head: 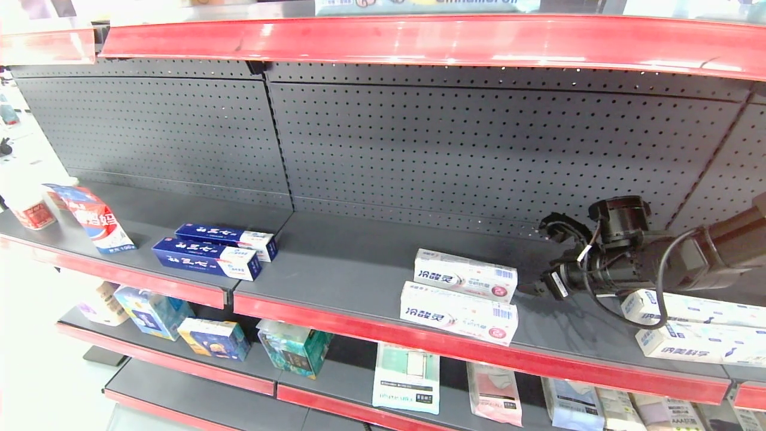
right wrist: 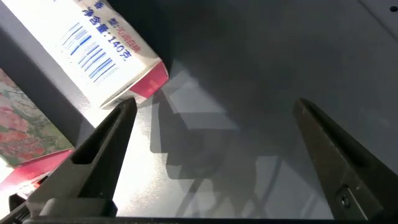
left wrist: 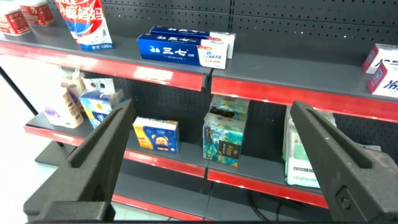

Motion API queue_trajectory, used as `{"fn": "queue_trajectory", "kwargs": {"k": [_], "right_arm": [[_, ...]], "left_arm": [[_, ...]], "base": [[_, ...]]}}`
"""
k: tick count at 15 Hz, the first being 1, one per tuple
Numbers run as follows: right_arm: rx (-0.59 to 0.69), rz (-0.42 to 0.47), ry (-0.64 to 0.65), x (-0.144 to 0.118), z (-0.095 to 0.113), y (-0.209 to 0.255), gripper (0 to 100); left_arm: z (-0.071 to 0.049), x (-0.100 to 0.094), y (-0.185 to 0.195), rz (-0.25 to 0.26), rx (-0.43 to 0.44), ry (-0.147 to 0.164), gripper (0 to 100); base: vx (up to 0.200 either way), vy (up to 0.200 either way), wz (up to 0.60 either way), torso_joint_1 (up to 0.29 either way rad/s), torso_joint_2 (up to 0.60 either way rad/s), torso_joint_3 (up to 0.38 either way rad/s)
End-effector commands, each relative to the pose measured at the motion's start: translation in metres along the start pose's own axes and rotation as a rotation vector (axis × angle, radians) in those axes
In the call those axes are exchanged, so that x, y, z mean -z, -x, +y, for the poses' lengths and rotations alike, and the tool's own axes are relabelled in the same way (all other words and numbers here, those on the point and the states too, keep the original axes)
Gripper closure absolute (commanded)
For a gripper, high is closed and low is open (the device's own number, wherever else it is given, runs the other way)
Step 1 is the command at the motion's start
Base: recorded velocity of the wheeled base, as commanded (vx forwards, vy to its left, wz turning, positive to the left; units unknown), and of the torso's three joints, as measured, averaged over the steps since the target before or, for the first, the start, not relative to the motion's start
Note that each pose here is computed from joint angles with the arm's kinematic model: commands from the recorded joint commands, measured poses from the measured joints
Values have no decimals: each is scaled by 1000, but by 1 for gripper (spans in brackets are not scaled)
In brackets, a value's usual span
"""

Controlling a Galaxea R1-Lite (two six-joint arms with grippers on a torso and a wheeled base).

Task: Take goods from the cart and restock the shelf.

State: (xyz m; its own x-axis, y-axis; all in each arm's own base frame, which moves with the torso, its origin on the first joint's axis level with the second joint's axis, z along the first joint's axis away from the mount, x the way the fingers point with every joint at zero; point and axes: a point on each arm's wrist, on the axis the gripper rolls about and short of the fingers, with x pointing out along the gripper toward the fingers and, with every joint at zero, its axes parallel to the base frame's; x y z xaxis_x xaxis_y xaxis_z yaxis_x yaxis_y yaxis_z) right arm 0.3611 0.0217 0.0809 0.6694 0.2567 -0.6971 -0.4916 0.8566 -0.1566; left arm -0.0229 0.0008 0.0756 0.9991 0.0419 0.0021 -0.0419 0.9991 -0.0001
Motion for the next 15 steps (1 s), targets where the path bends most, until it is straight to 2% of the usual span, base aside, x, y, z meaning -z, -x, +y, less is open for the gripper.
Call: {"fn": "queue_trajectory", "kwargs": {"k": [1,9,13,15], "right_arm": [[-5,-6,5,-2,2,-1,0],[25,0,-7,1,-2,8,0],[46,31,-21,15,8,33,0],[56,19,-48,21,14,41,0]], "left_arm": [[0,0,0,1,-1,0,0],[0,0,0,1,-1,0,0],[0,0,0,1,-1,0,0],[0,0,0,1,-1,0,0]], "base": [[0,0,0,0,0,0],[0,0,0,0,0,0],[0,0,0,0,0,0],[0,0,0,0,0,0]]}}
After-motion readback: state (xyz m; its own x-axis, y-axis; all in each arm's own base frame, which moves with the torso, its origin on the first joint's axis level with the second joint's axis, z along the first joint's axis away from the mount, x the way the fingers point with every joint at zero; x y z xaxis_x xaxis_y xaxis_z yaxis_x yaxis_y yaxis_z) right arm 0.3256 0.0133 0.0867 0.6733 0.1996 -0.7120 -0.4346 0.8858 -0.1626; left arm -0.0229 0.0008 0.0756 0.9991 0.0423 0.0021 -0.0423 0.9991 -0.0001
